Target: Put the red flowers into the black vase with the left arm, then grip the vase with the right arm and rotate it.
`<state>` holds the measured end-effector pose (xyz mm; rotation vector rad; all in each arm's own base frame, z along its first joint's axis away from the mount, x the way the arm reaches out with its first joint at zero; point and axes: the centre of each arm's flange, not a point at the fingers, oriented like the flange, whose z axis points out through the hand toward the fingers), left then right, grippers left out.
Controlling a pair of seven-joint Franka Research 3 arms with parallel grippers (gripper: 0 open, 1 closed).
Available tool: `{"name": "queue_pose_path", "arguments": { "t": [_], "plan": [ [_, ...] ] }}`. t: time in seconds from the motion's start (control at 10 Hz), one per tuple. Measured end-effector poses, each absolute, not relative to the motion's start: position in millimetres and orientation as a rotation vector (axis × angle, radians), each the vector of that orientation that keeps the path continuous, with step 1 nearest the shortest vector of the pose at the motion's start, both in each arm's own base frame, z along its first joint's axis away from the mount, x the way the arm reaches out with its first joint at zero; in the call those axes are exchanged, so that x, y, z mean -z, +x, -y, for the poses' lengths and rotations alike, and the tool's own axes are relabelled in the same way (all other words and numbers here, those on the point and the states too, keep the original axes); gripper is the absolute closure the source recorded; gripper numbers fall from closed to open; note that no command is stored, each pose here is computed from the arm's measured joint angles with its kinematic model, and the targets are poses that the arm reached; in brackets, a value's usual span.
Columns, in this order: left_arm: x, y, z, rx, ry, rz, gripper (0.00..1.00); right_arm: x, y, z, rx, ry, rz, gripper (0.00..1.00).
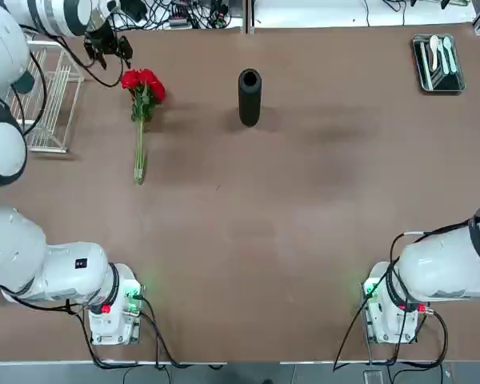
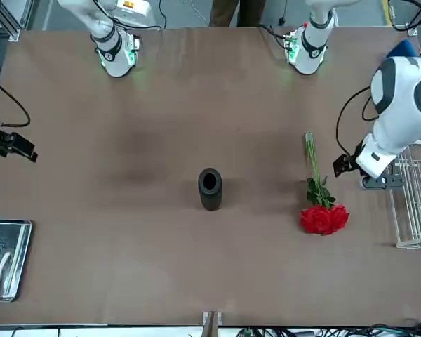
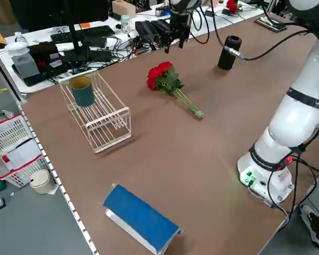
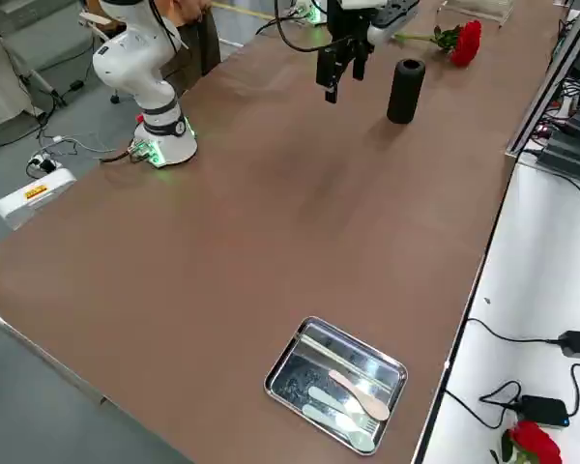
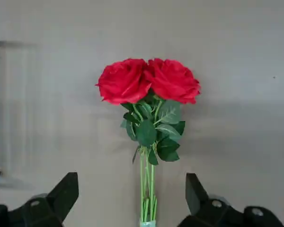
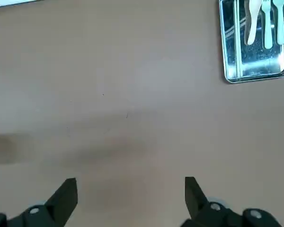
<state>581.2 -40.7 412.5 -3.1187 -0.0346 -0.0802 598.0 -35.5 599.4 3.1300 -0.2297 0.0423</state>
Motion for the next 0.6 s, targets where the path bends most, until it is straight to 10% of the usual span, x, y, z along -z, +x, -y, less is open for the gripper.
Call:
{"name": "queue_pose_path", "arguments": {
  "t": [0.6],
  "plan": [
    [-311.8, 555.9, 25.0, 0.033, -3.129, 0.199, 0.00, -597.9, 597.2, 38.3, -0.031, 3.129, 0.238, 0.00]
  ]
}}
